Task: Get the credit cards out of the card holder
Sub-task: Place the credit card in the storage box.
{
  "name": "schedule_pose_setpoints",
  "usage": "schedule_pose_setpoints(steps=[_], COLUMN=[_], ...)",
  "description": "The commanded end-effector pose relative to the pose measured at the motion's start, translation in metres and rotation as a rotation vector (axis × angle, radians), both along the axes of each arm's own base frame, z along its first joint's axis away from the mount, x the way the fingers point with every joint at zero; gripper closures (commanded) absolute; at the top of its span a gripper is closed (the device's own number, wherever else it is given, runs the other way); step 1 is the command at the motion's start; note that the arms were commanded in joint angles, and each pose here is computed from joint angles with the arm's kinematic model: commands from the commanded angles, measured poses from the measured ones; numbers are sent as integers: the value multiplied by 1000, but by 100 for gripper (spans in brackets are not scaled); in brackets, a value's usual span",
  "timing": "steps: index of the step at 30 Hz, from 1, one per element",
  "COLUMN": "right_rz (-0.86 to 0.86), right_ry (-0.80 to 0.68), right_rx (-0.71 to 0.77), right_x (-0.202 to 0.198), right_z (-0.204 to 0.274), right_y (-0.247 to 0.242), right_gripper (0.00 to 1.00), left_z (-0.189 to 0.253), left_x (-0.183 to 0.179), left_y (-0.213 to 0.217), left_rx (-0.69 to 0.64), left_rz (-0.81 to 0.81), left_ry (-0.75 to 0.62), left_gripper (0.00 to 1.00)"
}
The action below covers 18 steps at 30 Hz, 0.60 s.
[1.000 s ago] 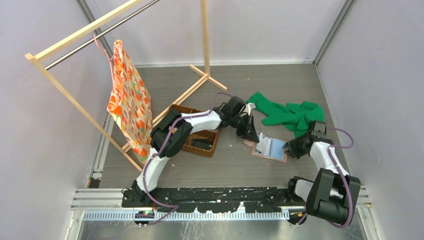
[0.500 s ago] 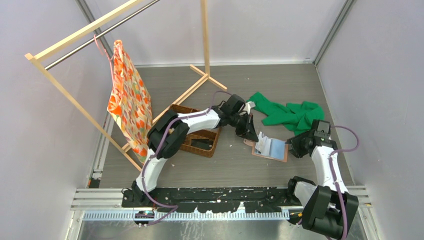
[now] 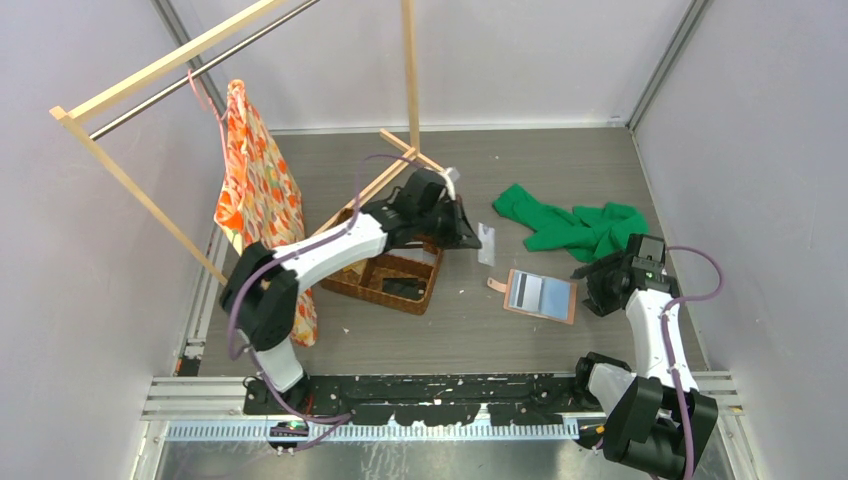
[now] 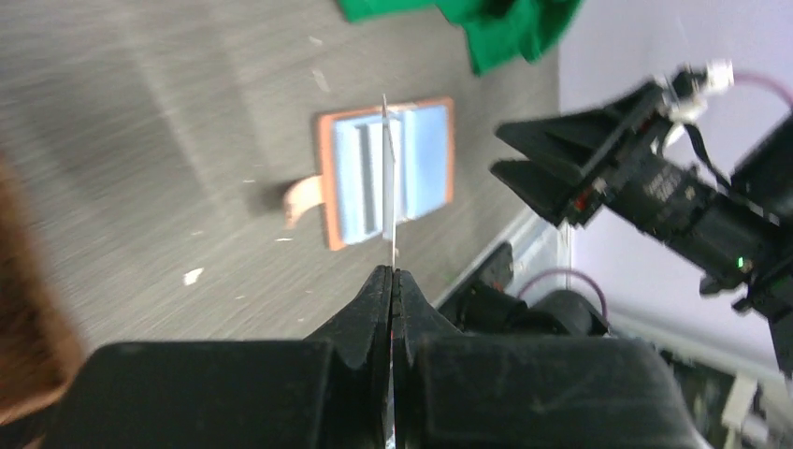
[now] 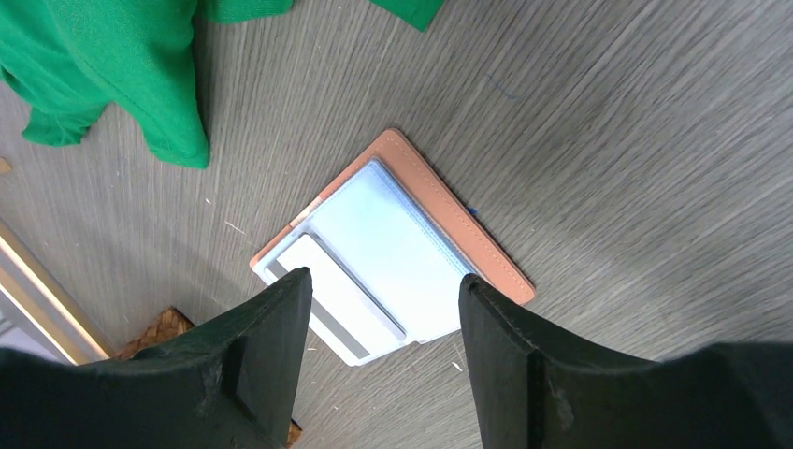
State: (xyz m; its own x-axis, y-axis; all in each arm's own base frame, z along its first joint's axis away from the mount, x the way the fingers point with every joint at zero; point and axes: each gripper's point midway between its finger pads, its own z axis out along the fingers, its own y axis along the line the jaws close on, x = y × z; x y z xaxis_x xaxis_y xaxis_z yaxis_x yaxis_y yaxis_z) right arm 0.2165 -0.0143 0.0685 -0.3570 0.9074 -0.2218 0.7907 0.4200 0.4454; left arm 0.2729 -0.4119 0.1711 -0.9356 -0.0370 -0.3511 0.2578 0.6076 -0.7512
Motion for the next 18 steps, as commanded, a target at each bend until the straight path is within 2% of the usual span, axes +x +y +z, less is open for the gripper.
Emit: schedule_pose_setpoints(steps=[1, 5, 10, 14, 18], right_rz=[13, 18, 26, 33, 35], right_ry=[-37, -38, -42, -33, -29], right_rx=[-19, -16, -6, -7, -5], right_x=[7, 7, 8, 7, 8], right_z=[15, 15, 15, 14, 13], right_y=[-3, -2, 0, -1, 0], right_gripper=[36, 36, 36, 35, 35], left_z=[8, 0, 6, -2, -16], left_x=[39, 54, 63, 69, 75], left_y=[58, 105, 138, 159, 165], left_rx=[73, 127, 72, 100, 91], left_rz=[323, 558, 762, 885, 942], left_ry=[-91, -104, -143, -146, -106], left_gripper=[100, 100, 100, 99, 99])
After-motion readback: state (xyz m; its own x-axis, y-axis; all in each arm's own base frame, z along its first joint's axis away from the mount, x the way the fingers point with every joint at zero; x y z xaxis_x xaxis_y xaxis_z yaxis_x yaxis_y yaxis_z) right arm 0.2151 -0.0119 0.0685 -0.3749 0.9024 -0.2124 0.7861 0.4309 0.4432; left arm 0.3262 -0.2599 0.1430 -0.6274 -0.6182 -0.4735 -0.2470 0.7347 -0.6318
